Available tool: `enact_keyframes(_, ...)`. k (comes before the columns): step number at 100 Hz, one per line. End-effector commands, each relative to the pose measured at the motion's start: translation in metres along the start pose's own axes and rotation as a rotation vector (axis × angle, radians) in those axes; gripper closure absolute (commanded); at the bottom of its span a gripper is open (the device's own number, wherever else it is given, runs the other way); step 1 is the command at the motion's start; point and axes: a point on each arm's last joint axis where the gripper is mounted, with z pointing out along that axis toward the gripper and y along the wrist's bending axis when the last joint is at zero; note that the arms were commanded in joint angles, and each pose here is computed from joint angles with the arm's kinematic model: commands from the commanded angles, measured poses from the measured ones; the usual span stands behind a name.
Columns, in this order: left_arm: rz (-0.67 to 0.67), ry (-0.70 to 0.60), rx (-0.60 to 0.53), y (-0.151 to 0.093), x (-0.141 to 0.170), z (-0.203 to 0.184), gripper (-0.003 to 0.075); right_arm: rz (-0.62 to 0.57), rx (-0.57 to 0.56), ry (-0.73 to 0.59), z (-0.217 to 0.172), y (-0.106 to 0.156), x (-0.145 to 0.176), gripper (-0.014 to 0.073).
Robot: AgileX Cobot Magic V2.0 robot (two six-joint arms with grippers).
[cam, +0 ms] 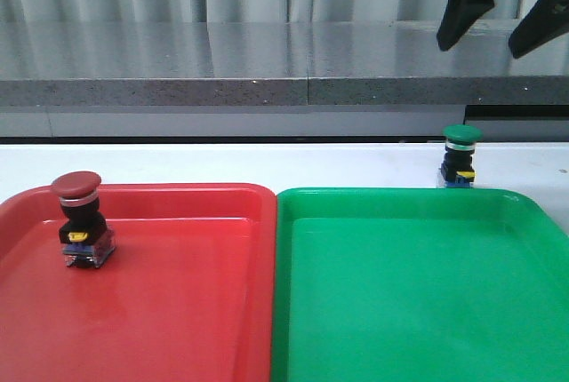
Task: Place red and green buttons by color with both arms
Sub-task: 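Lower the right gripper over the green button and close on it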
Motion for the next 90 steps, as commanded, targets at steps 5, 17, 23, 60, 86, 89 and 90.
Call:
enact_keyframes(5,-0.01,-0.077,0.005,-0.001,0.005,-0.001,0.0739,-0.03,0.012,-0.08,0.002,-0.001,-0.017,0.0014)
enact_keyframes(17,-0.01,-0.077,0.005,-0.001,0.005,-0.001,0.0739,-0.03,0.02,-0.048,0.02,-0.004,-0.012,0.0014)
enact_keyframes(23,-0.01,-0.077,0.005,-0.001,0.005,-0.001,0.0739,-0.029,0.023,-0.038,0.027,-0.005,-0.01,0.0014)
enact_keyframes(60,-0.01,-0.077,0.005,-0.001,0.005,-0.001,0.0739,-0.02,0.037,0.003,0.066,-0.011,0.0,0.0014)
enact_keyframes(86,-0.01,-0.077,0.005,-0.001,0.005,-0.001,0.0739,-0.017,0.04,0.015,0.074,-0.013,0.003,0.0066)
enact_keyframes(89,-0.01,-0.077,0.005,-0.001,0.005,-0.001,0.0739,-0.017,0.04,0.015,0.074,-0.013,0.003,0.0101)
enact_keyframes(90,-0.01,-0.077,0.005,-0.001,0.005,-0.001,0.0739,-0.017,0.04,0.015,0.074,-0.013,0.003,0.011)
